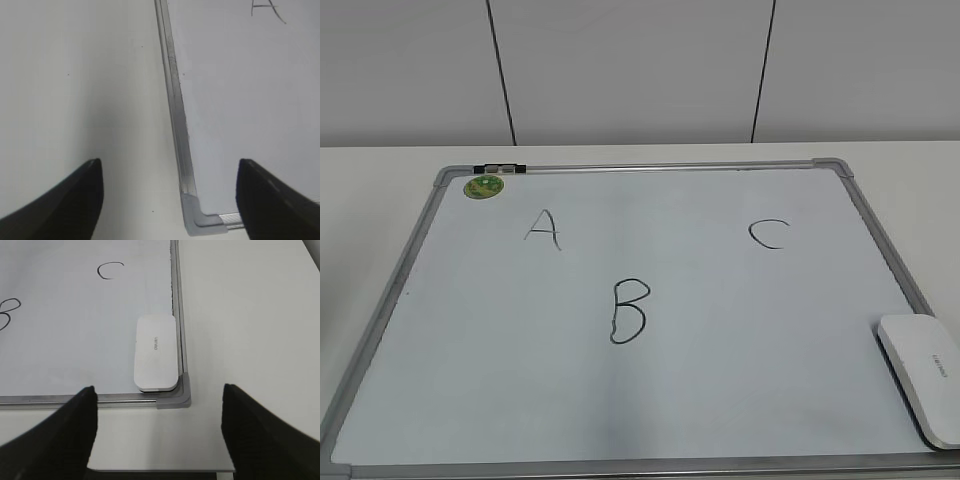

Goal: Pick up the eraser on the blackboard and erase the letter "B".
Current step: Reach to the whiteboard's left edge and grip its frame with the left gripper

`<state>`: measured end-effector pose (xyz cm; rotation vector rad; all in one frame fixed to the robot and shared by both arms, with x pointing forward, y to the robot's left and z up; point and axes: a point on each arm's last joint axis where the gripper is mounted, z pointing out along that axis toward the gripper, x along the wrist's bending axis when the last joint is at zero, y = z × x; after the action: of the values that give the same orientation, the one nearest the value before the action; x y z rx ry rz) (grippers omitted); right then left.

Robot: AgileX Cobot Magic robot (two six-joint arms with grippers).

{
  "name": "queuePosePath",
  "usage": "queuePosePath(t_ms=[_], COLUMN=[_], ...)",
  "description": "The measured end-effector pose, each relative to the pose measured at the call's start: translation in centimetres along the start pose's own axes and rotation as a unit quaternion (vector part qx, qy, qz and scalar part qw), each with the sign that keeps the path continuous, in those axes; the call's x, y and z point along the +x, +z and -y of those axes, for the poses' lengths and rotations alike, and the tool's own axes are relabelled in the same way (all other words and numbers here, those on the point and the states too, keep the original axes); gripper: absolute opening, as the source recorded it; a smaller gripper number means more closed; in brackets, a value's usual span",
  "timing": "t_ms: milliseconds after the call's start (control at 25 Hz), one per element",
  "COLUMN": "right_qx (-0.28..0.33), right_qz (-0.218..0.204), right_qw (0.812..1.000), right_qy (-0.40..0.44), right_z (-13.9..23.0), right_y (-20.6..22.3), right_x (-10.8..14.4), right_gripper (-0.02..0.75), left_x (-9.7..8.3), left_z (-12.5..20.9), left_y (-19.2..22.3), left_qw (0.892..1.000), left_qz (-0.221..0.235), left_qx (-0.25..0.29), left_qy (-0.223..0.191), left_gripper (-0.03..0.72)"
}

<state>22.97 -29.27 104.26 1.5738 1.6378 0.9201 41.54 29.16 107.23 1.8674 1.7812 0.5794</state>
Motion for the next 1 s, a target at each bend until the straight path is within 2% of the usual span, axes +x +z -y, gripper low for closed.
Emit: queuePosePath(t_ms=[240,400,600,1000], right_qx=[0.000,0.000,0.000,0.000], right_qz=[0.000,0.000,0.000,0.000], right_qw=[1.000,1.000,1.000,1.000], right_qy=[0.000,0.000,0.000,0.000], right_z=[0.0,0.0,0.0,0.0], right_y=[0.0,0.0,0.0,0.0], right_x=[0.0,0.0,0.0,0.0], right_gripper=[0.573,0.573,0.573,0.573], left_x=[0.2,0.4,0.4,0.6], left_z=[-4.6,-6.3,-7.3,-7.4], left_y=[5.7,9.8,14.8,23.1], left_qw=[0.998,0.995,0.989,0.973], left_qz=[-0.001,0.001,0.007,0.012], left_qx=[0.063,0.104,0.150,0.230], left_qy=[-0.002,0.007,-0.003,-0.002], left_gripper=[0.593,0.591,0.586,0.435])
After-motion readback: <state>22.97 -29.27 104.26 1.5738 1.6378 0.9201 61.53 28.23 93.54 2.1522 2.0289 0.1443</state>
